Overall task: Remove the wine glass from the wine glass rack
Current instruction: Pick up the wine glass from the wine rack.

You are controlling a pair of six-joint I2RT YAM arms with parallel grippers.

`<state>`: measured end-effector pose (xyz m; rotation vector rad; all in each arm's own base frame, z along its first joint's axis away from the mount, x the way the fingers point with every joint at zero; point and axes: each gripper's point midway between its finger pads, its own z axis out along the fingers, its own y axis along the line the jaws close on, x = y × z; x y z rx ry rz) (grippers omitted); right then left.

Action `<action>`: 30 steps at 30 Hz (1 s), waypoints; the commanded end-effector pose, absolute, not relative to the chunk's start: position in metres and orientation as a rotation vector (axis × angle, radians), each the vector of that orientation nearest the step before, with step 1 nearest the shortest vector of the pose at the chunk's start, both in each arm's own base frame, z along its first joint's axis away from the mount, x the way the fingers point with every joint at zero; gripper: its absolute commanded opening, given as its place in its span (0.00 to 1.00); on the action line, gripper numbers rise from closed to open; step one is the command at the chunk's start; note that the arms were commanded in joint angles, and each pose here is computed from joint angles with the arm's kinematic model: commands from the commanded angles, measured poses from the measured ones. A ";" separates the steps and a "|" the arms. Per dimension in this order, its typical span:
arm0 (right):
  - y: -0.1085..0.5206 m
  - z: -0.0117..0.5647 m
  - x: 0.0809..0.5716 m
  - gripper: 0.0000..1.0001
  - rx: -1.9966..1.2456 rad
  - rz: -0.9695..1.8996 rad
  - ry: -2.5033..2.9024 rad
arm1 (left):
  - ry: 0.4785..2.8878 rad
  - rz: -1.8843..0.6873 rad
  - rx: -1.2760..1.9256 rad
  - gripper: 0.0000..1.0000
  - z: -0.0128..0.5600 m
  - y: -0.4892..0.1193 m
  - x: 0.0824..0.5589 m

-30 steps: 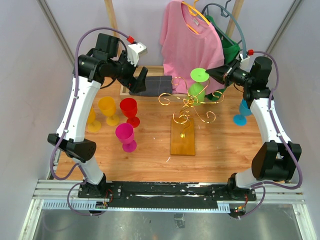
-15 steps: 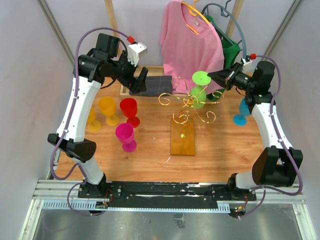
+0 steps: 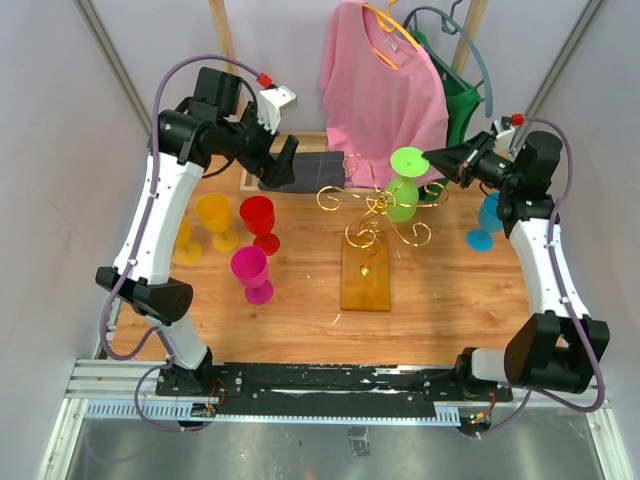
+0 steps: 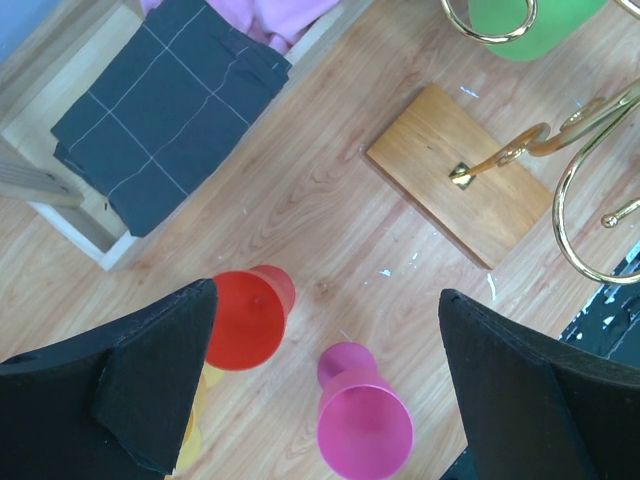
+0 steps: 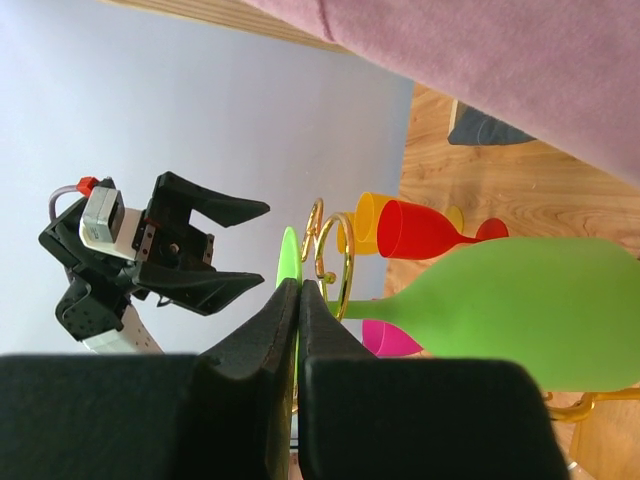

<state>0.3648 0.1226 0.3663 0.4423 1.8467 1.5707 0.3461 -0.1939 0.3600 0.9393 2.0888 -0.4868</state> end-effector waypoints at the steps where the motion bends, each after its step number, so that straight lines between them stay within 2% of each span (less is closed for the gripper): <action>1: 0.120 0.376 0.352 0.01 0.403 1.573 1.824 | 2.086 -0.513 0.947 0.97 0.359 -0.202 0.345; 30: 0.158 0.396 0.354 0.00 0.327 1.612 1.828 | 2.083 -0.518 0.952 0.97 0.359 -0.203 0.343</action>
